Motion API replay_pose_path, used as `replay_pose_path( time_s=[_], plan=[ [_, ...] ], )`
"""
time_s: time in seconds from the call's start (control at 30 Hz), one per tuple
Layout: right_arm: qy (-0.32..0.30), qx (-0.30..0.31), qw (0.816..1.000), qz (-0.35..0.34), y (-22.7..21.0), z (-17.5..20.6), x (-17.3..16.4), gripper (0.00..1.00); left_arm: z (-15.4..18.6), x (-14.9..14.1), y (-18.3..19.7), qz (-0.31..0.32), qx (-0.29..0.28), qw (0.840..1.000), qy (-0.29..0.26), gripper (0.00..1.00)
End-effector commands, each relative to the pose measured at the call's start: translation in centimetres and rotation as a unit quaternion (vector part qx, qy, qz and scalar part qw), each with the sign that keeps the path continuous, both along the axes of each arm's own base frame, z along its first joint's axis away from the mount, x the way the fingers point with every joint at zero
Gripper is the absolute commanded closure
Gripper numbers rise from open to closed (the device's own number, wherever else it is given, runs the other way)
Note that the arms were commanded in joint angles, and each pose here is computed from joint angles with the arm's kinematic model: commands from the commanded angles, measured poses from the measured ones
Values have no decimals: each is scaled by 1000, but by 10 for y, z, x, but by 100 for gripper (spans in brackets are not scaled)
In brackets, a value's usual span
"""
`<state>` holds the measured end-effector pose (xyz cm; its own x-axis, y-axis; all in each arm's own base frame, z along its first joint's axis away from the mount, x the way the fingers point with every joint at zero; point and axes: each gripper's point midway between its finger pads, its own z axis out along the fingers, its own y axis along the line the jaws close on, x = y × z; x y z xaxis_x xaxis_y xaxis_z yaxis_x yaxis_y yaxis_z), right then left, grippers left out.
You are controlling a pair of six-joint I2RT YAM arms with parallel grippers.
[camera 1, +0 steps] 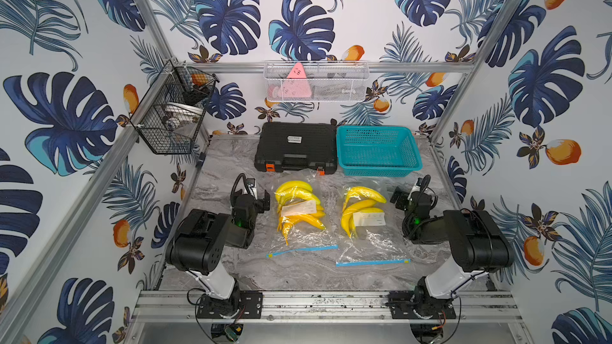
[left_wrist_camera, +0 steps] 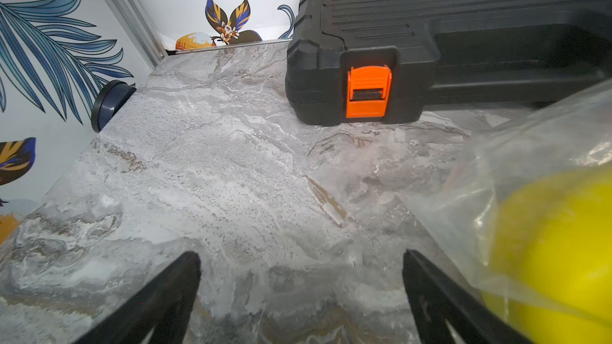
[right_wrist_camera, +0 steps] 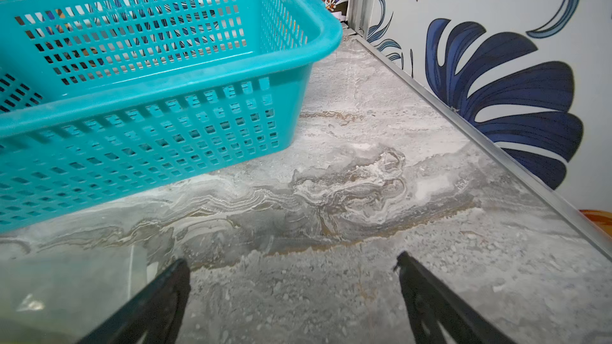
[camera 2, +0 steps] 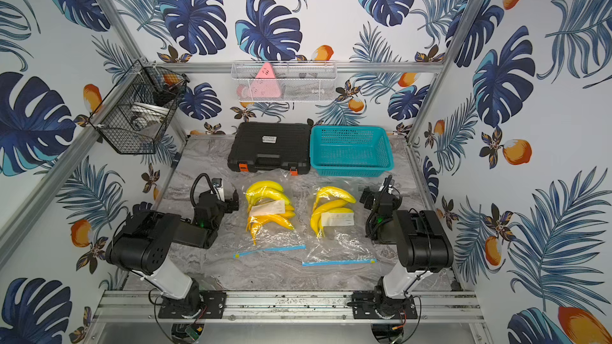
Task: Open the zip-top bag and take out the banana
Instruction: Pick up the zipper food storage bag at the center of the board.
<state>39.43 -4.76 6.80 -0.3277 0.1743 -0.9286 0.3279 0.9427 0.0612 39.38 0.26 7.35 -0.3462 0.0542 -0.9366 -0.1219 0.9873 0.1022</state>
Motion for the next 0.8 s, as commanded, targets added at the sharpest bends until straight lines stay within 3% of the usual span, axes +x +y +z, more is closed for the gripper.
replay_pose_path(
  time_s=[0.0, 0.63, 0.77],
  plan=[
    [-20, -3, 1000, 5, 1, 9, 4, 0, 5, 3, -1, 0, -5, 1000, -11, 1],
    [-20, 1, 1000, 2, 0, 10, 5, 0, 6, 3, 0, 1, -6, 1000, -12, 1],
    [-42, 14, 999, -11, -6, 18, -9, 0, 34, 2, 28, 99, 8, 995, 13, 1]
  ],
)
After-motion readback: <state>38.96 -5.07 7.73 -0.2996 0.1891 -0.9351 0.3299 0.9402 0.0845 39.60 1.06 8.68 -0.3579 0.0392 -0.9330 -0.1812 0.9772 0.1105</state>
